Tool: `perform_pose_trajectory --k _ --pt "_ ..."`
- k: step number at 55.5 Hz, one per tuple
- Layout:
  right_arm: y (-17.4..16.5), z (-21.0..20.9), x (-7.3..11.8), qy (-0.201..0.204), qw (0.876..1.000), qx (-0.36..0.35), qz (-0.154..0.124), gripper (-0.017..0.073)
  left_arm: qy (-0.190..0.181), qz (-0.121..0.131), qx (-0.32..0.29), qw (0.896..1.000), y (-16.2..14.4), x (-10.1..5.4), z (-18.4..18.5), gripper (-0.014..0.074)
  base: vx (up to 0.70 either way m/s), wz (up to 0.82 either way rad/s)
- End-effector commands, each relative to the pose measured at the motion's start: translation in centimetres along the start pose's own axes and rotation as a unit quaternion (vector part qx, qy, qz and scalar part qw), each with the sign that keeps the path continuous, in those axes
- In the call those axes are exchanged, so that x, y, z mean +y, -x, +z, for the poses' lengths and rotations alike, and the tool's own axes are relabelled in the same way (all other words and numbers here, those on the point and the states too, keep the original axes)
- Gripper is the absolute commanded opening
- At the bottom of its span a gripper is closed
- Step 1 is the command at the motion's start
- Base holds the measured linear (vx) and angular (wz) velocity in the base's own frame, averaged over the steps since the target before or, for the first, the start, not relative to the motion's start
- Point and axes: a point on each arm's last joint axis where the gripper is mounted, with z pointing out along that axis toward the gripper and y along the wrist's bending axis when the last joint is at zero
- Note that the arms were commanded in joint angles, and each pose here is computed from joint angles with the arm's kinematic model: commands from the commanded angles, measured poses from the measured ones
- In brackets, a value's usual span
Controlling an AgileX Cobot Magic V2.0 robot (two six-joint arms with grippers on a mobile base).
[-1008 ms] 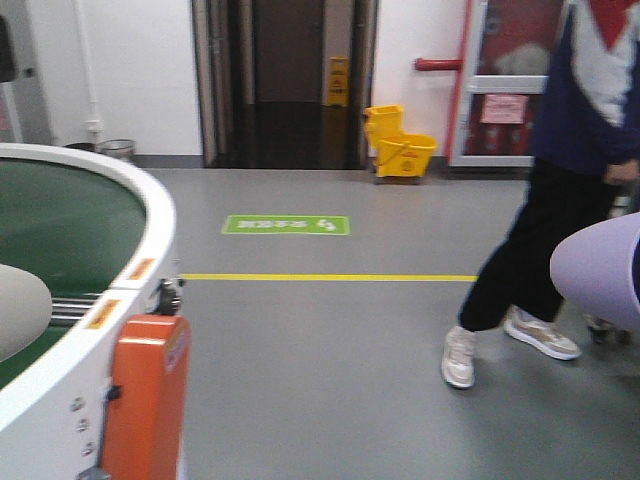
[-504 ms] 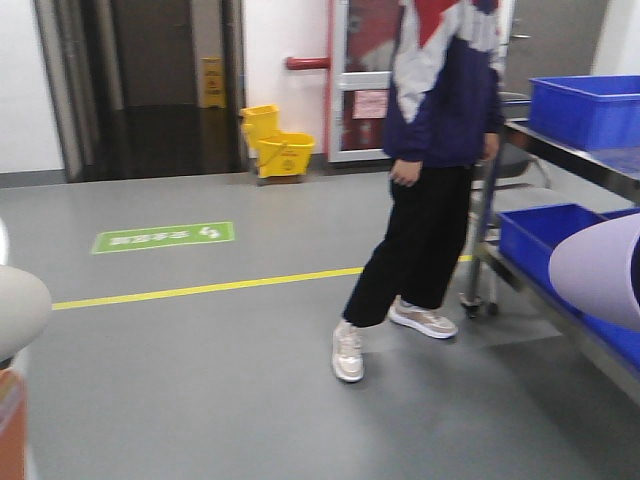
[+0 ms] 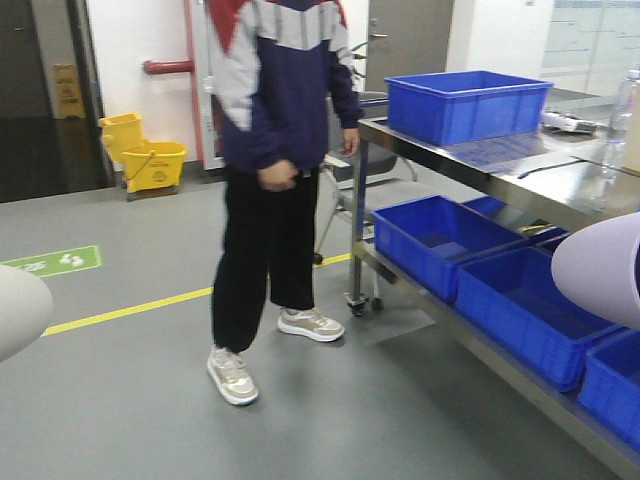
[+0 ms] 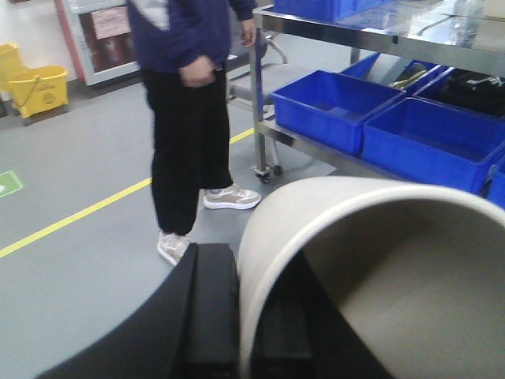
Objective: Grab cup from conveyor and place in blue bin
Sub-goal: 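Drive the base away from the conveyor holding both cups, then drive the base up to the shelf with the blue bins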
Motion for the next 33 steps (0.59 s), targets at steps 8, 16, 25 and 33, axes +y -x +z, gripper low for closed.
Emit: perform_pose_trajectory --k 8,16,25,33 --pt "1.82 -0.87 0.01 0.004 0.998 -0.066 -0.004 -0.0009 0.007 -0.01 -0.055 0.998 1.52 0.07 -0.52 -0.0007 0.21 -0.27" --pt "1.82 -0.87 0.01 0.004 0.998 -0.066 -0.004 -0.0009 0.007 -0.01 -0.055 0.998 1.52 0.07 -0.52 -0.0007 0.23 -0.21" --pt "1.82 -0.87 0.01 0.004 0.998 -0.066 -0.004 -0.0009 0.007 -0.01 -0.055 0.998 1.52 0.07 -0.52 -0.0007 0.26 -0.13" --pt "1.82 -0.87 0.01 0.004 0.998 -0.066 -0.004 -0.0009 0.007 -0.01 -0.055 0.998 1.52 0.07 -0.52 -0.0007 0.28 -0.05"
